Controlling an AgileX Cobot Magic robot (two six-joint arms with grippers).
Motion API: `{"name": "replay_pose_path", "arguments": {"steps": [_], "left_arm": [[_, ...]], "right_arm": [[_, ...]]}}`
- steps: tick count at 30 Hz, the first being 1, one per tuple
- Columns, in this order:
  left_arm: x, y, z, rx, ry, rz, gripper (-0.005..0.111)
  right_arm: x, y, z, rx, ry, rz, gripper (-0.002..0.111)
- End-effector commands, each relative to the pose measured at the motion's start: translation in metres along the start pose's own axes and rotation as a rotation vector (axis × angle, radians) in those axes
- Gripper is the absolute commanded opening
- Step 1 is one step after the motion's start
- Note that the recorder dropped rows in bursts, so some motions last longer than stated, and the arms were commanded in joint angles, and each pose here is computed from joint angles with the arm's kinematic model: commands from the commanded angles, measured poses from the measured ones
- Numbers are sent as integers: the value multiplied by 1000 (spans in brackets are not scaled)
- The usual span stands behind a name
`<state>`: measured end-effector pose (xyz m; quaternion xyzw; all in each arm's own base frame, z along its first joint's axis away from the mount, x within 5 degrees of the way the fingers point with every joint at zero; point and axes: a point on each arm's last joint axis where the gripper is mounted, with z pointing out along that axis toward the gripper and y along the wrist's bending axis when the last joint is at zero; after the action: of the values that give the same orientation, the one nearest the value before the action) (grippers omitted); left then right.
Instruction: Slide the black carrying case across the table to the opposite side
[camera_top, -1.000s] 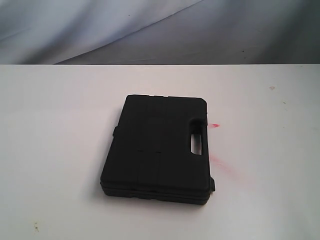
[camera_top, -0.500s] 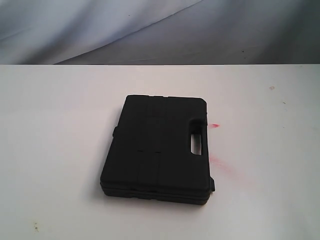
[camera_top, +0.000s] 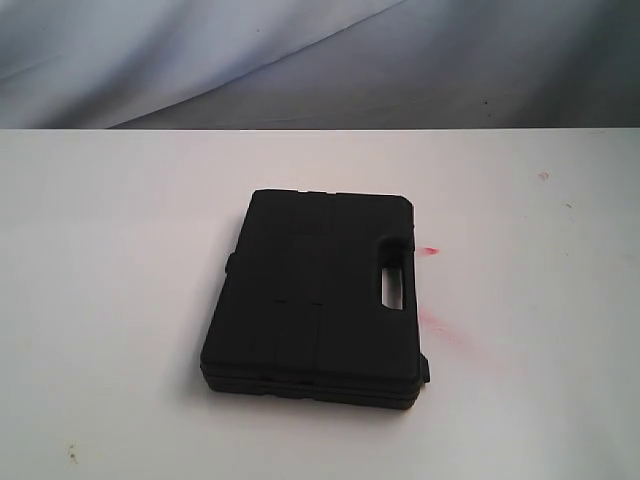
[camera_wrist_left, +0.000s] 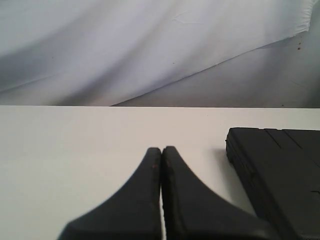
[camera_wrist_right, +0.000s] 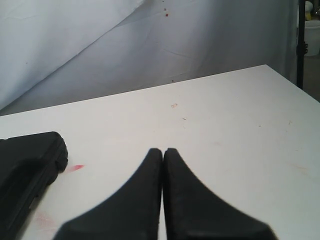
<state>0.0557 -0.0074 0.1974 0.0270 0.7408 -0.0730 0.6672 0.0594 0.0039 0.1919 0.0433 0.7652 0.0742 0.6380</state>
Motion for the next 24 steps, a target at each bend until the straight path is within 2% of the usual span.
{"name": "replay_pose_path", "arguments": {"steps": [1,5,15,17,22,24], "left_arm": [[1,0,0,8,3,-5,0],[1,0,0,8,3,-5,0],[1,0,0,8,3,-5,0],[1,0,0,8,3,-5,0],[1,0,0,8,3,-5,0],[1,0,0,8,3,-5,0]], "right_arm": [[1,0,0,-4,3,4,0],[0,0,0,-5,-7,4,0],[-20,2,-2,-30,-229,4,0],[-22,2,-3,-36,-253,48,0],[-31,0,-6,-54,-359,308,0],[-36,-2,-8,-52,-412,319,0]]}}
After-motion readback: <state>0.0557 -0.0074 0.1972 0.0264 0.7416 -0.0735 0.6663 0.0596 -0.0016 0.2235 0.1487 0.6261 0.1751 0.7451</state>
